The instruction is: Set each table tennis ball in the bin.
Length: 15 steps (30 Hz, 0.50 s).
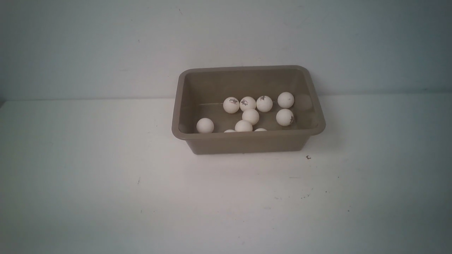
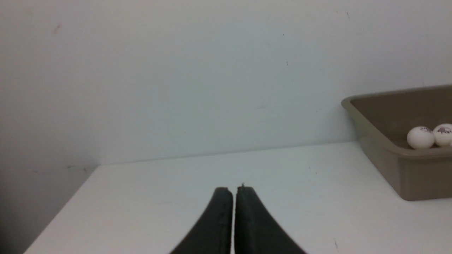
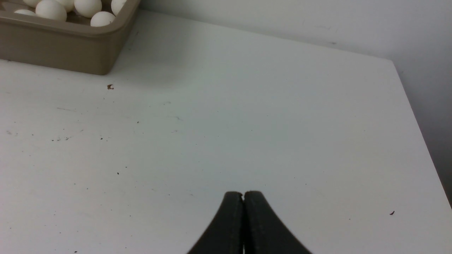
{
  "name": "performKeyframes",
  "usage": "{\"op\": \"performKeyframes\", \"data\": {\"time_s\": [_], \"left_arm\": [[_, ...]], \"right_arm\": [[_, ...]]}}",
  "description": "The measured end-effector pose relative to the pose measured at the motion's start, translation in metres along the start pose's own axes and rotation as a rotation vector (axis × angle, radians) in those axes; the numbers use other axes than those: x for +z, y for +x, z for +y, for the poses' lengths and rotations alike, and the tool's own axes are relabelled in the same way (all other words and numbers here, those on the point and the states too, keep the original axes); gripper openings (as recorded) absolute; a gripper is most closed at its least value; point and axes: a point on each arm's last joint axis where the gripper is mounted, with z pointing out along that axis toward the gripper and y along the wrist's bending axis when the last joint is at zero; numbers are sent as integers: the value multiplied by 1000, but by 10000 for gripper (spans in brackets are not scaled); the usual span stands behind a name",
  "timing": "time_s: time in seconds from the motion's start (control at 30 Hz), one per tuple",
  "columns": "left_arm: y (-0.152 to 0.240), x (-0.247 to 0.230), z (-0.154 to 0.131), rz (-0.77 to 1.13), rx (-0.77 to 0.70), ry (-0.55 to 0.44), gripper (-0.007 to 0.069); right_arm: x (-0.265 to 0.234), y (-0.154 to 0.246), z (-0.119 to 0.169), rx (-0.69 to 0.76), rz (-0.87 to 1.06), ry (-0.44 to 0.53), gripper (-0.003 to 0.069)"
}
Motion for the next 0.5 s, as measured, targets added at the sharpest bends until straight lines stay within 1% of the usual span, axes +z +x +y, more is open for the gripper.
{"op": "performKeyframes", "data": {"time_s": [0.2,0.3,0.33,0.4,0.5], "left_arm": [[9,0,-3,95,-34,26,-4],[20,-3,-6,227,-67,62,-4],[20,-3,-6,227,-67,62,-4],[27,-5,-9,310,-75,84,-4],[28,-5,-9,315,-79,85,-4]], "right_arm": [[0,0,0,0,0,0,-18],[0,0,0,0,0,0,-18],[0,0,0,0,0,0,-18],[0,0,0,0,0,0,-18],[0,0,0,0,0,0,-18]]}}
